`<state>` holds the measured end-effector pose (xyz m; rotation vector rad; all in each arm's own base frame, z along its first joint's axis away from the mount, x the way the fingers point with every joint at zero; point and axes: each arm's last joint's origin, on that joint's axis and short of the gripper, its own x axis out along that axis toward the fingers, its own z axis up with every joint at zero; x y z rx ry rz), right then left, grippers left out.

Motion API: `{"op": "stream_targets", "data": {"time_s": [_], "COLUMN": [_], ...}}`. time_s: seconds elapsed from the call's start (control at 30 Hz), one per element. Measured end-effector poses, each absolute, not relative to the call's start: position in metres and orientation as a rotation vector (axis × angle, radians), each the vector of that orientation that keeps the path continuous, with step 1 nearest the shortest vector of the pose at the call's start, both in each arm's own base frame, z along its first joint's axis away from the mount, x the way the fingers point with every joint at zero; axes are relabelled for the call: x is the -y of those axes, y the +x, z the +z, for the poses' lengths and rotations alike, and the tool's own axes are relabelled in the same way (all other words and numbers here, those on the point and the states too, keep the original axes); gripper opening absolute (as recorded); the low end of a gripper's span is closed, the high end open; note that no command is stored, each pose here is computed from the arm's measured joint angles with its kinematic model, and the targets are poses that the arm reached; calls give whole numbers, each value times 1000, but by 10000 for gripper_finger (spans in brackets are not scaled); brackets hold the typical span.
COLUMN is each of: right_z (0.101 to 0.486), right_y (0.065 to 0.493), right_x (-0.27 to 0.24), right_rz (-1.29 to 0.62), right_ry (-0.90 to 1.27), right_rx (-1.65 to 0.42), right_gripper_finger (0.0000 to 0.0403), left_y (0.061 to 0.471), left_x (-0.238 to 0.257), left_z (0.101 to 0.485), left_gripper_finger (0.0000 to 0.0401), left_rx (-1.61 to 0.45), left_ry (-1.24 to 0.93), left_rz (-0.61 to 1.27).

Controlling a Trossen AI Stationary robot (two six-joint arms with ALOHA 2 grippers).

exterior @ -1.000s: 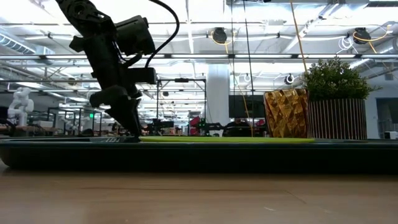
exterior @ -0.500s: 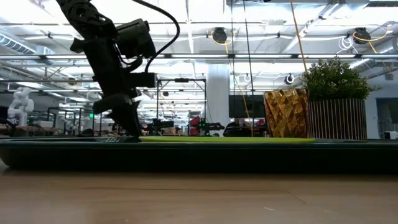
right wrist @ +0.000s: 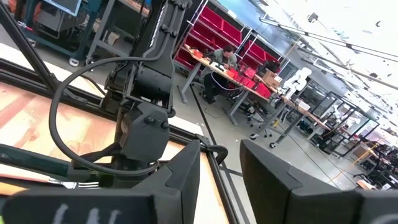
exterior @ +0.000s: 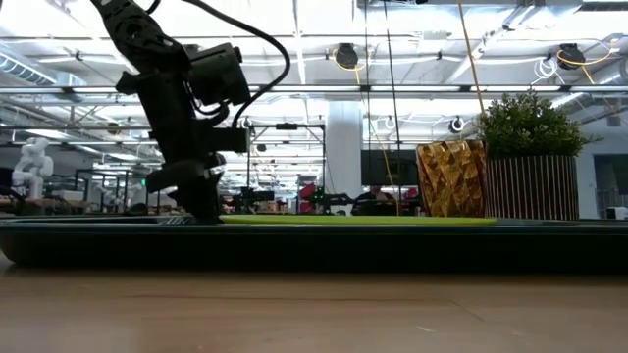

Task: Pick and place plate/cup/fork/spoon on tray
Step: Adjust the orange spoon on the black tray

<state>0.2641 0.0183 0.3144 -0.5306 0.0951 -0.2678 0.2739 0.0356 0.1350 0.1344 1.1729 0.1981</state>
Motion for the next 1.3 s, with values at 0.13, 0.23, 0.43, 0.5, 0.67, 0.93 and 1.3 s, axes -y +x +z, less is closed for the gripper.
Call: {"op": "stream_targets", "data": {"time_s": [0.13,0.23,0.43,0.5,0.67,0.93,1.3], "right_z": [314,314,314,314,314,313,315], "right_y": [264,264,264,264,264,264,264], "right_x": [-18,-18,-18,-18,-18,-18,-18], "right_rz": [-268,-269,-269,-270,-270,-267,-272], "right_ry": [-535,-538,-538,-538,-539,-546,-539], "right_rx": [-96,-96,-97,-97,-97,-114,-89], "right_gripper_finger": [107,107,107,107,107,107,107], "left_y": [273,273,272,272,266,248,249], "left_x": [-35,-35,-37,-37,-29,30,76], "left_z": [136,137,148,160,189,189,172], "left_gripper_finger": [90,90,90,90,90,90,90], "left_rx": [-1173,-1176,-1136,-1095,-992,-1102,-1114], "left_ry": [136,144,175,184,150,42,51], "left_rz": [197,193,230,243,235,70,54]}}
